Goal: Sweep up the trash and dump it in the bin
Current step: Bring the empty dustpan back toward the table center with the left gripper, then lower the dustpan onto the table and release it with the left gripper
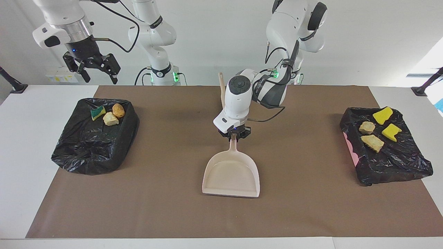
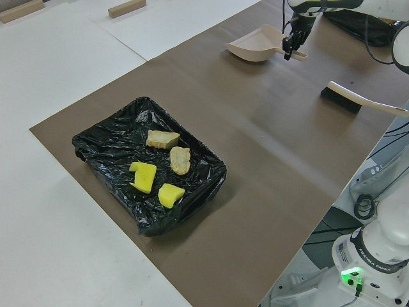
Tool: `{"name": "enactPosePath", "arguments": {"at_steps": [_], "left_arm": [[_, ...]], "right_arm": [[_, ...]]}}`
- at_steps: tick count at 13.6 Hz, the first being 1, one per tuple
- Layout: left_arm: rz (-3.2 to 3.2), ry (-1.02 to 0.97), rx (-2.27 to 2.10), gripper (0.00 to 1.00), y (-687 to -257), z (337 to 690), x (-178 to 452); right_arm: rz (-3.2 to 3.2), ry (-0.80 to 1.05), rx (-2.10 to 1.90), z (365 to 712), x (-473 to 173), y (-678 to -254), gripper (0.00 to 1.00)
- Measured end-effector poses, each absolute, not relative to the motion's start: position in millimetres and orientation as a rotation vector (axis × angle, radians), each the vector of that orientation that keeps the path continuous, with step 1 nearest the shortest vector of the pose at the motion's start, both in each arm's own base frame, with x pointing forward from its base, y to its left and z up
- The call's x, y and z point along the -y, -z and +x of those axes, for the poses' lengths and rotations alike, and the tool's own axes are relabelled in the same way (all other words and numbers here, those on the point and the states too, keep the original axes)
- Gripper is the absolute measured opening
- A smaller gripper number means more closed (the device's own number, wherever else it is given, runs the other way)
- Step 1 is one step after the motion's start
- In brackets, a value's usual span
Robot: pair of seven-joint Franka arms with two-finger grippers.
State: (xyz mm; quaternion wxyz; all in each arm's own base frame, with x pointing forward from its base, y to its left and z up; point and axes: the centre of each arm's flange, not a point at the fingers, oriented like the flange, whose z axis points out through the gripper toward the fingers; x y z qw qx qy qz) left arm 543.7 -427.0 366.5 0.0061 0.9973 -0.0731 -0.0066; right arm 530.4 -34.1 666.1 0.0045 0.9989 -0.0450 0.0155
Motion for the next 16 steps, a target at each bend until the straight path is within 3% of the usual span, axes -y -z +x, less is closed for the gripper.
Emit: {"name": "enactPosePath", "arguments": {"at_steps": [9,11,14,15,16], "left_arm": [[3.128,0.043,0.253,0.33,-359,540,427],[3.125,0.03,0.251,0.51,-364,541,426],[3.113,-0.018,0.265,0.9,-405,540,413],[3.119,-0.032,0.28,0.99,-422,537,402],[3.127,-0.042,0.294,1.0,-437,534,387]], "right_arm": [[3.13,-0.033,0.14,531,34,-662,1.0],[3.13,-0.033,0.136,531,32,-662,1.0],[3.13,-0.033,0.132,531,31,-662,1.0],[3.13,-0.033,0.132,531,31,-662,1.0],[3.13,-0.033,0.132,531,31,-662,1.0]]}}
